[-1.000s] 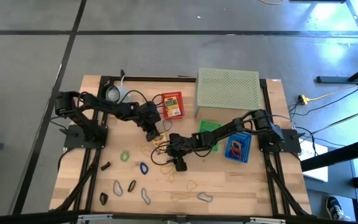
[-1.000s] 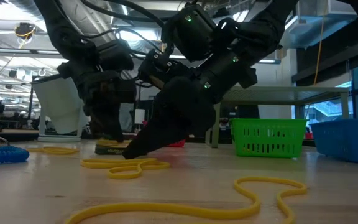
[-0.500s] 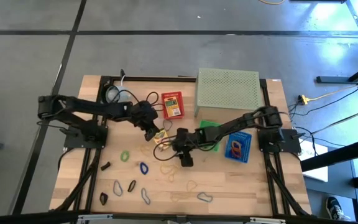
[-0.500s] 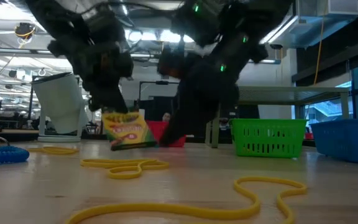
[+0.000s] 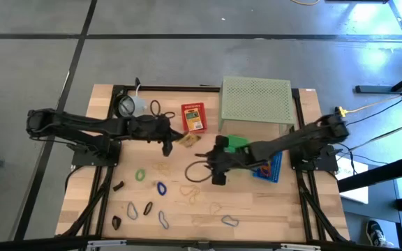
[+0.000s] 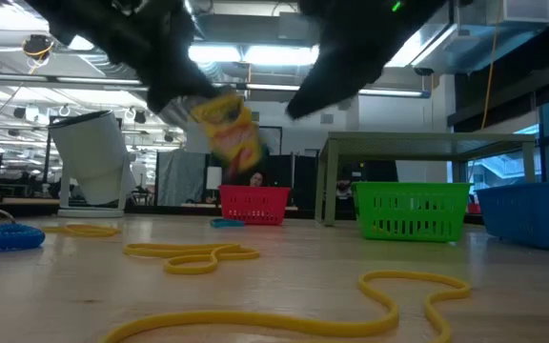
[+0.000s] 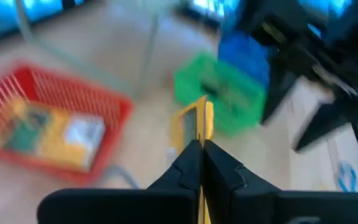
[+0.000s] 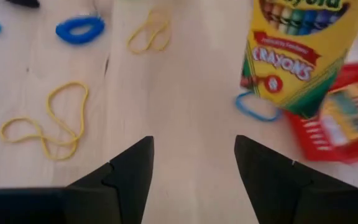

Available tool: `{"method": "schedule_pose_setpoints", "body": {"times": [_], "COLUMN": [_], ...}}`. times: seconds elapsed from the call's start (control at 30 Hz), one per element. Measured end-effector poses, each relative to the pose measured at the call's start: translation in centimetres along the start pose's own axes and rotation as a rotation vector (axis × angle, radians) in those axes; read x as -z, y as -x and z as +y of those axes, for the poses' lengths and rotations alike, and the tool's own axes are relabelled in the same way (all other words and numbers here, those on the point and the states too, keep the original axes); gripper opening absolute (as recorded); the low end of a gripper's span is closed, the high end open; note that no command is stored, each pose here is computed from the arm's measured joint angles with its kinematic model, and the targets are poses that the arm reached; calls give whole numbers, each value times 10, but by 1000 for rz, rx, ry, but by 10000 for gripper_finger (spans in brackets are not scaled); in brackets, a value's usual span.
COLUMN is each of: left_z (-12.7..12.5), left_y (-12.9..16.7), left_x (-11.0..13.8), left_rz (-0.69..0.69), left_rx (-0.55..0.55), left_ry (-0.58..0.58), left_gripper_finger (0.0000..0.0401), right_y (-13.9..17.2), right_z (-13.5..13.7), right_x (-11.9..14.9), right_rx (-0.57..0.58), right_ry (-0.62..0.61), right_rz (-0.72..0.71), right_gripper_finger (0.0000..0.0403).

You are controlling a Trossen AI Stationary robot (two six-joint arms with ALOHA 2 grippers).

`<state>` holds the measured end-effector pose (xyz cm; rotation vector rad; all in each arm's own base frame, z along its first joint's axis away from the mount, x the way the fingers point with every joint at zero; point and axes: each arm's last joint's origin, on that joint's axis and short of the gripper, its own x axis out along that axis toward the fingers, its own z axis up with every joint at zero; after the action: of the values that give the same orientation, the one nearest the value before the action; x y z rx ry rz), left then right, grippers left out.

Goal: Pick & Place Office Desk Supplies
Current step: Put the yellow crayon box into the red bin

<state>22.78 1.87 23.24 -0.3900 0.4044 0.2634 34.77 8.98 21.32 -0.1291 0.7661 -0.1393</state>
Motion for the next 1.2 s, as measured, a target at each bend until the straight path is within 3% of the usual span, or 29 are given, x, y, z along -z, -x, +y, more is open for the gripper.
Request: {"method": "schedule_pose_setpoints", "body": {"times": [0.27, 0.67, 0.9, 1.2], "left_z": [-10, -9, -3, 32], "left_y": [4, -13, -40, -75], "left_x": [-24, -22, -16, -6], "left_rz": [-284, -331, -379, -397], "left_rx": [-2, -74, -162, -327], "left_ry": [-108, -100, -78, -10], "left_gripper_finger": [3, 3, 2, 2], "right_y": [60, 128, 136, 136], "right_z": [-7, -30, -37, -37], "right_x": [22, 58, 67, 67], "right_rx": [113, 194, 219, 229], "right_ry": [-14, -140, -147, -105], "right_rz": [-111, -316, -355, -351], "right_gripper_finger": [229, 229, 229, 229]}}
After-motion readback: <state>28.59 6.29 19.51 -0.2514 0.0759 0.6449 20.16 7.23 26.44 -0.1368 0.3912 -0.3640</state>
